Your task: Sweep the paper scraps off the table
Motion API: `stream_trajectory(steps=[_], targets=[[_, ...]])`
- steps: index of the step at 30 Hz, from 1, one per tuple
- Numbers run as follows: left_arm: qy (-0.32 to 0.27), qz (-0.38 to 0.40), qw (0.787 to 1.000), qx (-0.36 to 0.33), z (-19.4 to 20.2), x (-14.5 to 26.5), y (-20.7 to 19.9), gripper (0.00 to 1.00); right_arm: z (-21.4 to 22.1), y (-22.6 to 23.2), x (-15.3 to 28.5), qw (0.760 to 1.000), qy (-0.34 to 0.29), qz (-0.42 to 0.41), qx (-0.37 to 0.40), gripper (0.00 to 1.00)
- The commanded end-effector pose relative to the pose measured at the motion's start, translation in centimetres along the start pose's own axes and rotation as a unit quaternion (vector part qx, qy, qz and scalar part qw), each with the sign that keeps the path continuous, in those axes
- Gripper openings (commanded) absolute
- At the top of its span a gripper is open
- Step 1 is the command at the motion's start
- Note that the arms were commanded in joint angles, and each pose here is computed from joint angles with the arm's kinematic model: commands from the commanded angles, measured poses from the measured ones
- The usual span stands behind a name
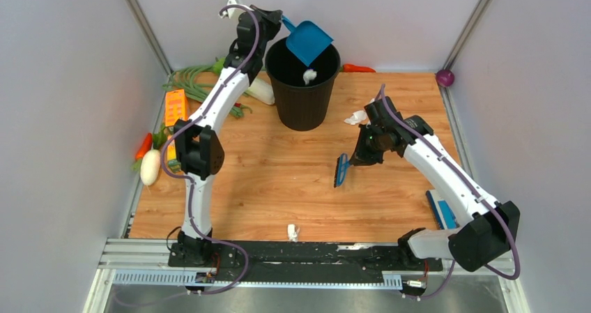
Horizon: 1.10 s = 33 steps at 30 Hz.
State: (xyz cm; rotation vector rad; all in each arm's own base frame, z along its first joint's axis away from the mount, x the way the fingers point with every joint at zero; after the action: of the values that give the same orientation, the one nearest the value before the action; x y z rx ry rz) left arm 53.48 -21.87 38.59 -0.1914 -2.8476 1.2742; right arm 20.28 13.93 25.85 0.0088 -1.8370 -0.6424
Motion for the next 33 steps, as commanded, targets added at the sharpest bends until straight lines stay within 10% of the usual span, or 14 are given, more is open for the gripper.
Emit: stream_trajectory(steps=[1,15,33], targets=[[-0.066,0.073,0.993,-0.071,-2.9,1.3,-3.5,0.00,-0.7,0.6,0.7,1.000,-0.011,-0.007,0.008,0.00],[-0.135,-0.048,0.990,-0.013,-11.6,8.6,-6.5,0.00,-5.6,3.2,2.9,0.994,-0.106,-0.009,0.039,0.00],[-0.077,-0.338,0.935,-0.075,-13.0,24.4,2.6,0.00,-17.7,2.9,-1.3,0.965,-0.201,0.163,0.051,0.00]])
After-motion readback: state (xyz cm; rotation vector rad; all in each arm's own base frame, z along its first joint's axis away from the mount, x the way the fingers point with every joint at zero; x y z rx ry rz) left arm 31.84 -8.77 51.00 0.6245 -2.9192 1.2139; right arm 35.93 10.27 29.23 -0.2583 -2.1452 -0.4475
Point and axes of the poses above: each gripper's point midway between its finger pads, its own x axis back along the fingers, its own y axis along the line the jaws close on, z = x × y, the point moved 9 cm from there along x, back along the fingers, and after that the axes turned 12 degrees about -x, right-handed, at the moved point
